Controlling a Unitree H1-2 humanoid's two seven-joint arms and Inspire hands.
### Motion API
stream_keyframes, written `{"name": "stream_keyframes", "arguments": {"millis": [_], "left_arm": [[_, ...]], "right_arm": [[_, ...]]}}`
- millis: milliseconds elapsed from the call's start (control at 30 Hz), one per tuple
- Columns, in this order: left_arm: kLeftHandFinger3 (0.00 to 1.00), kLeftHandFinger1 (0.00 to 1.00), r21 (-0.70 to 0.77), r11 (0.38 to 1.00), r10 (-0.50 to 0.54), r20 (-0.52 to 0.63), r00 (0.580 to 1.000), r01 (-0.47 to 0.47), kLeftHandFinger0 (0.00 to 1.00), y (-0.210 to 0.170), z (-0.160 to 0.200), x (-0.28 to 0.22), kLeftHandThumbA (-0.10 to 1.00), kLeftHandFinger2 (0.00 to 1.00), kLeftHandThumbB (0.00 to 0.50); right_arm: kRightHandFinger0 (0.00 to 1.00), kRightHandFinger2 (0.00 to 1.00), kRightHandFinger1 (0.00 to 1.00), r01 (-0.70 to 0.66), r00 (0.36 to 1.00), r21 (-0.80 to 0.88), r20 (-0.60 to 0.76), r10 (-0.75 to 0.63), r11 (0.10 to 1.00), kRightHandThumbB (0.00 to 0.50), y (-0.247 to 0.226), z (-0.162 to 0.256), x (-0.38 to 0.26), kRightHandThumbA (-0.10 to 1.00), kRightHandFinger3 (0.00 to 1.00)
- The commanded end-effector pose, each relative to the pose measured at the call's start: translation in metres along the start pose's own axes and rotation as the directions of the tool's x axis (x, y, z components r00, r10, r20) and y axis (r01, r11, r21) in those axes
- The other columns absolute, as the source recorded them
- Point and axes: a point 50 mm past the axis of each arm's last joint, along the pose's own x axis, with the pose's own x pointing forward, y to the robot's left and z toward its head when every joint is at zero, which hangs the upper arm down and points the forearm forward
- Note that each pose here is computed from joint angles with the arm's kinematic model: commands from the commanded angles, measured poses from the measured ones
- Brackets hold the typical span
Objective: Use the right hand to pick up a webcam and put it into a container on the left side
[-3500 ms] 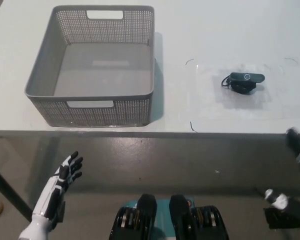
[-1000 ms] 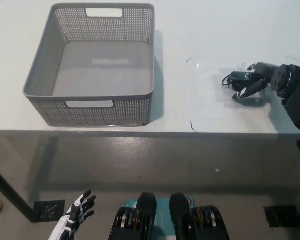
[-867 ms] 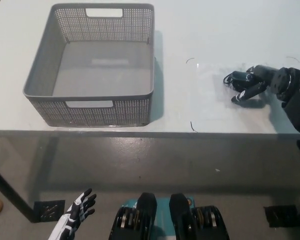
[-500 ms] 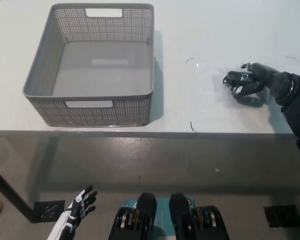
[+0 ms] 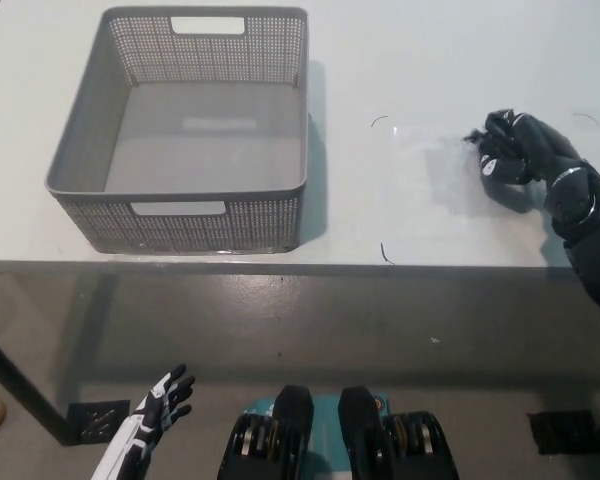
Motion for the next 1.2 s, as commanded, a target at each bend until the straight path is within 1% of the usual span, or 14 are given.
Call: {"name": "stream_keyframes", "arguments": {"millis": [0, 100, 167, 200, 267, 367, 400, 433, 533, 600, 767, 967, 1033, 1167], "left_arm": [[1.00, 1.00, 0.037, 0.999, -0.007, 0.049, 0.999, 0.005, 1.00, 0.005, 0.006, 0.004, 1.00, 1.00, 0.107], [1.00, 1.00, 0.032, 0.999, -0.005, 0.051, 0.999, 0.003, 1.00, 0.005, 0.006, 0.004, 1.00, 1.00, 0.107], [1.00, 1.00, 0.031, 1.000, -0.002, 0.046, 0.999, 0.000, 1.00, 0.005, 0.006, 0.003, 1.00, 1.00, 0.110], [1.00, 1.00, 0.032, 1.000, -0.002, 0.047, 0.999, 0.000, 1.00, 0.005, 0.007, 0.003, 1.00, 1.00, 0.102], [1.00, 1.00, 0.034, 0.999, -0.003, 0.047, 0.999, 0.001, 1.00, 0.005, 0.006, 0.002, 1.00, 1.00, 0.094], [1.00, 1.00, 0.033, 0.999, -0.001, 0.044, 0.999, 0.000, 1.00, 0.005, 0.006, 0.002, 1.00, 1.00, 0.100], [1.00, 1.00, 0.031, 1.000, 0.000, 0.044, 0.999, -0.002, 1.00, 0.005, 0.006, 0.002, 1.00, 1.00, 0.100], [1.00, 1.00, 0.031, 1.000, 0.001, 0.044, 0.999, -0.003, 1.00, 0.005, 0.006, 0.002, 1.00, 1.00, 0.100], [1.00, 1.00, 0.029, 1.000, -0.001, 0.041, 0.999, 0.000, 1.00, 0.005, 0.005, 0.002, 1.00, 1.00, 0.096], [1.00, 1.00, 0.037, 0.999, -0.002, 0.044, 0.999, 0.000, 1.00, 0.004, 0.004, 0.003, 1.00, 1.00, 0.095], [1.00, 1.00, 0.045, 0.999, -0.003, 0.046, 0.999, 0.001, 1.00, 0.004, 0.005, 0.002, 1.00, 1.00, 0.100], [1.00, 1.00, 0.035, 0.999, -0.013, 0.048, 0.999, 0.011, 1.00, 0.004, 0.007, 0.005, 1.00, 1.00, 0.135], [1.00, 1.00, 0.036, 0.999, -0.018, 0.056, 0.998, 0.016, 1.00, 0.003, 0.007, 0.006, 1.00, 1.00, 0.128], [1.00, 1.00, 0.033, 0.999, -0.026, 0.058, 0.998, 0.024, 1.00, 0.002, 0.007, 0.007, 1.00, 1.00, 0.130]], "right_arm": [[0.01, 0.86, 0.45, 0.184, 0.975, 0.087, 0.111, -0.193, 0.979, 0.160, -0.049, 0.028, 0.008, -0.10, 0.93], [0.00, 0.78, 0.39, 0.247, 0.950, 0.115, 0.166, -0.264, 0.962, 0.179, -0.065, 0.038, 0.009, -0.10, 0.78], [0.00, 0.75, 0.35, 0.307, 0.921, 0.119, 0.215, -0.327, 0.944, 0.164, -0.083, 0.052, 0.010, -0.10, 0.75], [0.00, 0.80, 0.40, 0.315, 0.912, 0.151, 0.224, -0.343, 0.937, 0.165, -0.089, 0.057, 0.010, -0.10, 0.75], [0.00, 0.84, 0.43, 0.326, 0.900, 0.193, 0.235, -0.366, 0.925, 0.145, -0.106, 0.070, 0.011, -0.10, 0.83], [0.00, 0.83, 0.42, 0.364, 0.853, 0.272, 0.288, -0.436, 0.891, 0.165, -0.141, 0.100, 0.009, -0.10, 0.82], [0.00, 0.68, 0.33, 0.376, 0.838, 0.285, 0.302, -0.454, 0.882, 0.164, -0.149, 0.109, 0.008, -0.10, 0.81], [0.00, 0.64, 0.28, 0.382, 0.818, 0.303, 0.329, -0.472, 0.873, 0.161, -0.160, 0.123, 0.005, -0.10, 0.81], [0.00, 0.81, 0.37, 0.372, 0.784, 0.354, 0.375, -0.495, 0.858, 0.153, -0.172, 0.151, -0.002, -0.10, 0.91], [0.00, 0.85, 0.44, 0.367, 0.735, 0.363, 0.451, -0.506, 0.856, 0.165, -0.182, 0.187, -0.017, -0.10, 0.92], [0.00, 0.84, 0.42, 0.321, 0.663, 0.384, 0.562, -0.495, 0.866, 0.141, -0.177, 0.241, -0.040, -0.10, 0.92], [0.00, 0.79, 0.37, 0.247, 0.579, 0.356, 0.692, -0.431, 0.901, 0.162, -0.145, 0.309, -0.068, -0.10, 0.90], [0.00, 0.74, 0.32, 0.222, 0.560, 0.346, 0.720, -0.409, 0.912, 0.168, -0.129, 0.325, -0.073, -0.10, 0.86], [0.00, 0.73, 0.31, 0.181, 0.547, 0.318, 0.754, -0.364, 0.931, 0.171, -0.101, 0.352, -0.080, -0.10, 0.85]]}}
